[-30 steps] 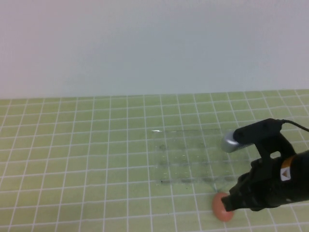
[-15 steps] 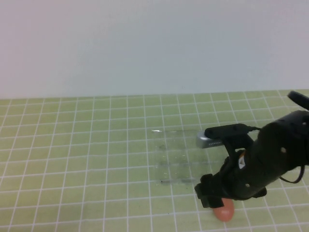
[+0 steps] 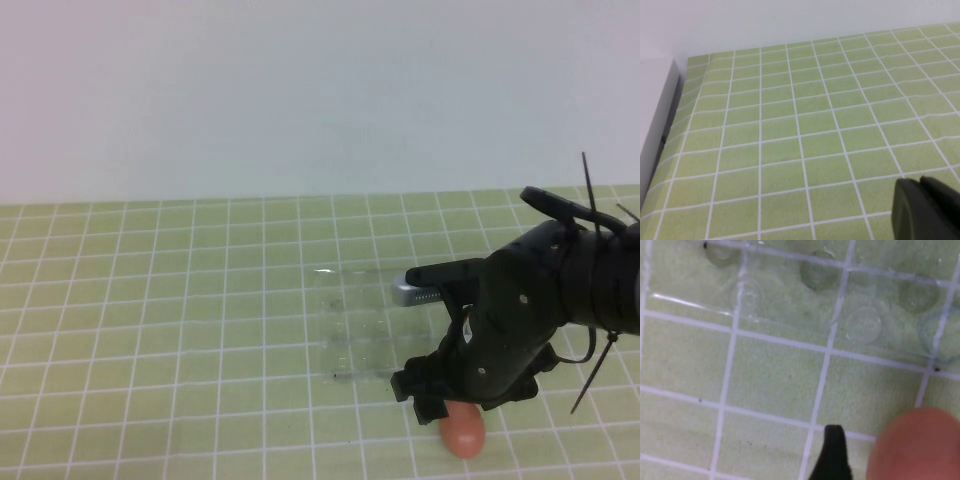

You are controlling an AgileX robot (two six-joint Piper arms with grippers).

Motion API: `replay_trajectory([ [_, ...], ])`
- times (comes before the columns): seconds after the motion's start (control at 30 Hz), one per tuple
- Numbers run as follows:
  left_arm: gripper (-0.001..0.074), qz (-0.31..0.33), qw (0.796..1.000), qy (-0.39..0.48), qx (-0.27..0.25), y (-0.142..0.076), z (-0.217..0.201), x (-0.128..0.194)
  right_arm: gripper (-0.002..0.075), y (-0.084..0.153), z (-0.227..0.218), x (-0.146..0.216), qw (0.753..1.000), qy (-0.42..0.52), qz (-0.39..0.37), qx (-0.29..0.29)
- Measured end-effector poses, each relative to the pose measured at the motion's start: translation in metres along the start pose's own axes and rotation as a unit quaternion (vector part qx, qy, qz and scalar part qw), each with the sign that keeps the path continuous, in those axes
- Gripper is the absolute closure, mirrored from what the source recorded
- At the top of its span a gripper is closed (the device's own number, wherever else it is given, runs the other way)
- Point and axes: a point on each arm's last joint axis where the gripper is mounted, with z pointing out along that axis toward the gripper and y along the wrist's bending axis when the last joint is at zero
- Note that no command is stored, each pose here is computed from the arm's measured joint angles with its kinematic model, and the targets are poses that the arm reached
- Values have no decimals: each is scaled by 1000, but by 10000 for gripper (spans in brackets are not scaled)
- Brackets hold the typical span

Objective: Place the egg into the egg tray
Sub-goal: Pick up the egg

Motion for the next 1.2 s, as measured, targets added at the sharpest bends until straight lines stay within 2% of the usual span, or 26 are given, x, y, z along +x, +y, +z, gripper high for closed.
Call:
replay_trajectory([
  [0.17, 735, 0, 1000, 0, 0, 0, 0, 0, 170, -1, 9, 1, 1000, 17, 2, 9],
  [0.37, 735, 0, 1000, 0, 0, 0, 0, 0, 229, -3, 17, 1, 999, 29, 6, 17],
  [0.6, 735, 0, 1000, 0, 0, 0, 0, 0, 249, -3, 18, -1, 1000, 19, 9, 13],
  [0.8, 735, 0, 1000, 0, 0, 0, 0, 0, 338, -2, 18, -4, 1000, 7, 9, 9],
  [1.2, 735, 0, 1000, 0, 0, 0, 0, 0, 352, -2, 16, -4, 1000, 6, 9, 8],
])
